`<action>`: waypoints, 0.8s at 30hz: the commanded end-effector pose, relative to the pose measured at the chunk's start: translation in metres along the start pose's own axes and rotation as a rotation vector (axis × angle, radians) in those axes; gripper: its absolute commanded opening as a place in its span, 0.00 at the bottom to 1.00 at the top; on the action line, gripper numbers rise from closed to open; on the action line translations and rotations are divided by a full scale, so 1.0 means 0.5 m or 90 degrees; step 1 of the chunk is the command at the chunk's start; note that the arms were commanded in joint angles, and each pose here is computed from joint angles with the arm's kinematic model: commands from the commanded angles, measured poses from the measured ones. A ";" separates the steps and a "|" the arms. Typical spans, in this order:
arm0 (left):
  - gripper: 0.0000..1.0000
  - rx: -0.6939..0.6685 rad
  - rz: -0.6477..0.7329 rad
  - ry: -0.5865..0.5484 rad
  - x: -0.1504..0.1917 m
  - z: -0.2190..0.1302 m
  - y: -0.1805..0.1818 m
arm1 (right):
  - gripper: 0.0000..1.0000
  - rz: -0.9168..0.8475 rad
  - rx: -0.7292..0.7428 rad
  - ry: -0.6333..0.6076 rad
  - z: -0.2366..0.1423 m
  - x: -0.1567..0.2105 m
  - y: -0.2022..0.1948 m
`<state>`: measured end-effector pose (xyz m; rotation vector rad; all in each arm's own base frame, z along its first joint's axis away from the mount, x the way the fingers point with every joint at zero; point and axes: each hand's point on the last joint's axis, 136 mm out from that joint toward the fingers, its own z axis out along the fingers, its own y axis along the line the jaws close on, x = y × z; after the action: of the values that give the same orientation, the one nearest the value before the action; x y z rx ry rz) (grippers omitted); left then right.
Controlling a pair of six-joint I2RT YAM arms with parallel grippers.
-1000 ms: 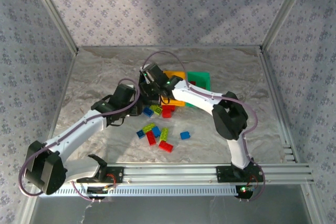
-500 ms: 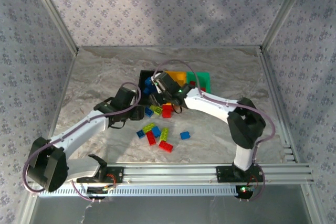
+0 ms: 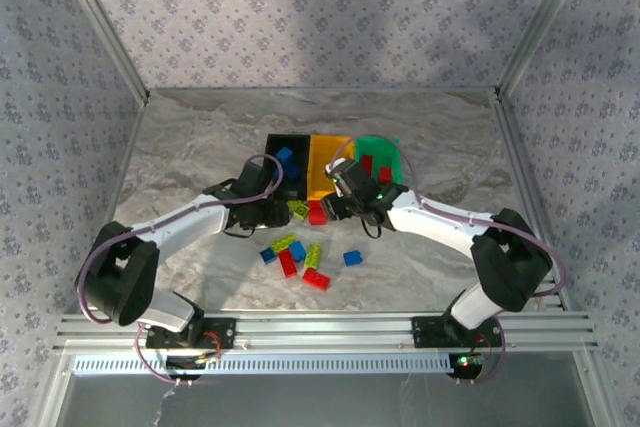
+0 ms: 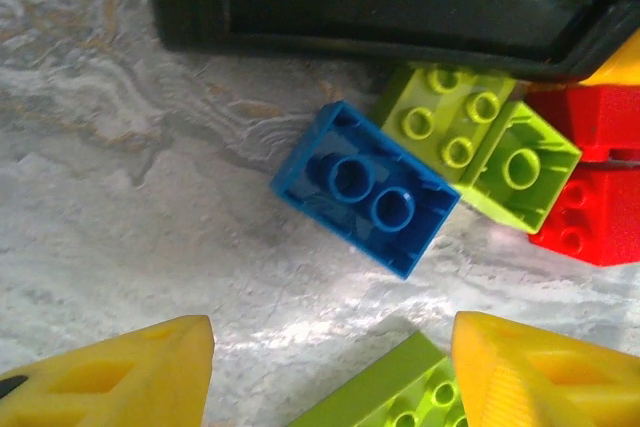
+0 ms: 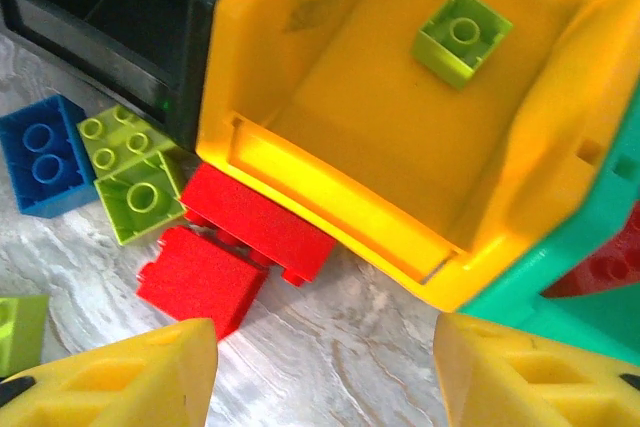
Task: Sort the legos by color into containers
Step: Pick up the lego from the center of the table.
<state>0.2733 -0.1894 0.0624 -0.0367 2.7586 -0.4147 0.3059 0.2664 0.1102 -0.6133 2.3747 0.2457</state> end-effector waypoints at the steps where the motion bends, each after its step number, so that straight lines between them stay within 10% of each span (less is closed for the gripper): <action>1: 0.64 0.015 0.007 -0.017 -0.037 -0.004 -0.041 | 0.61 0.023 0.008 -0.040 -0.025 -0.018 -0.017; 24: 0.66 -0.127 0.262 0.137 -0.038 0.087 -0.003 | 0.63 0.076 0.037 -0.064 -0.077 0.050 -0.106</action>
<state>0.3139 -0.2095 0.0412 0.4815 2.8519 -0.0969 0.2933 0.2027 0.1199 -0.4552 2.3211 0.2476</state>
